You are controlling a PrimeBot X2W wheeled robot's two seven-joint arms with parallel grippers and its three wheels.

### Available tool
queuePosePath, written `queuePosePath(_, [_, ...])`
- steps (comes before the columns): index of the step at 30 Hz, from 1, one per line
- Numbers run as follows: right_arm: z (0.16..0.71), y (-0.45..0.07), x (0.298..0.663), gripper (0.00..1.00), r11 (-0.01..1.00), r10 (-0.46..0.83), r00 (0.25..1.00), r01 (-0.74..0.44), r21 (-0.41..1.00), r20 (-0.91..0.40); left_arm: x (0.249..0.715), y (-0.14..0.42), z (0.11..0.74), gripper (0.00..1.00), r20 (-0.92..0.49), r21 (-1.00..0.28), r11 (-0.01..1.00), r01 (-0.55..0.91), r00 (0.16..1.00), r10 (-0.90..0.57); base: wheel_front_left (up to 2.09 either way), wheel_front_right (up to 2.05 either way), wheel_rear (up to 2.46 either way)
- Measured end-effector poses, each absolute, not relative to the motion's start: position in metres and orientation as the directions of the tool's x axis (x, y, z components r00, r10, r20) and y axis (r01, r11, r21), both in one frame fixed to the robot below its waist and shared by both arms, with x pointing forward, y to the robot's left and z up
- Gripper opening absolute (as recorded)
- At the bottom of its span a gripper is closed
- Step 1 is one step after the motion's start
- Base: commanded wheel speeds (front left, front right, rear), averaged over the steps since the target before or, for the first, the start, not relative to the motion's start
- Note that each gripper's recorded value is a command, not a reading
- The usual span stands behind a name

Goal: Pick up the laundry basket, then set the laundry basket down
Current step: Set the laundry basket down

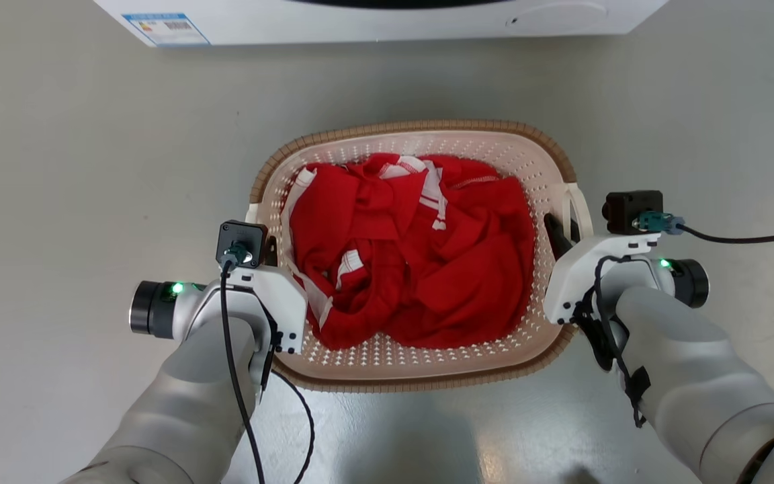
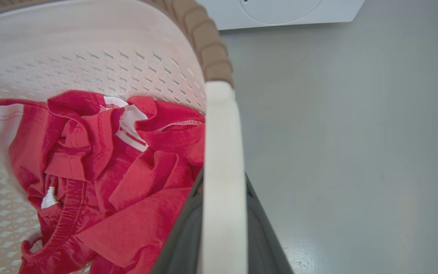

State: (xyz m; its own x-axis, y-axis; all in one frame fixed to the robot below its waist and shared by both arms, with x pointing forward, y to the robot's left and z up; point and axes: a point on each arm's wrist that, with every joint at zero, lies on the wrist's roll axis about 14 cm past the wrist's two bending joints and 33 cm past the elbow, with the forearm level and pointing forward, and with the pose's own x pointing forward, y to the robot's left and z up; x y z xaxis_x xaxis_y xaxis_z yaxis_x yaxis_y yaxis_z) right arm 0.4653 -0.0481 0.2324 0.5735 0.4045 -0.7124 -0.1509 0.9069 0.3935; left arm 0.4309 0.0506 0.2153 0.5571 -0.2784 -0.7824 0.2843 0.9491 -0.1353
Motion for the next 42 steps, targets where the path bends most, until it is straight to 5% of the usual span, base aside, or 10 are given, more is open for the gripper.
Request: queuePosePath(42, [0.152, -0.069, 0.479, 0.0, 0.928, 0.346, 0.554, -0.081, 0.365, -0.757, 0.442, 0.038, 0.141, 0.0, -0.813, -0.171, 0.939, 0.297, 0.495, -0.305, 0.0, 0.0, 0.0])
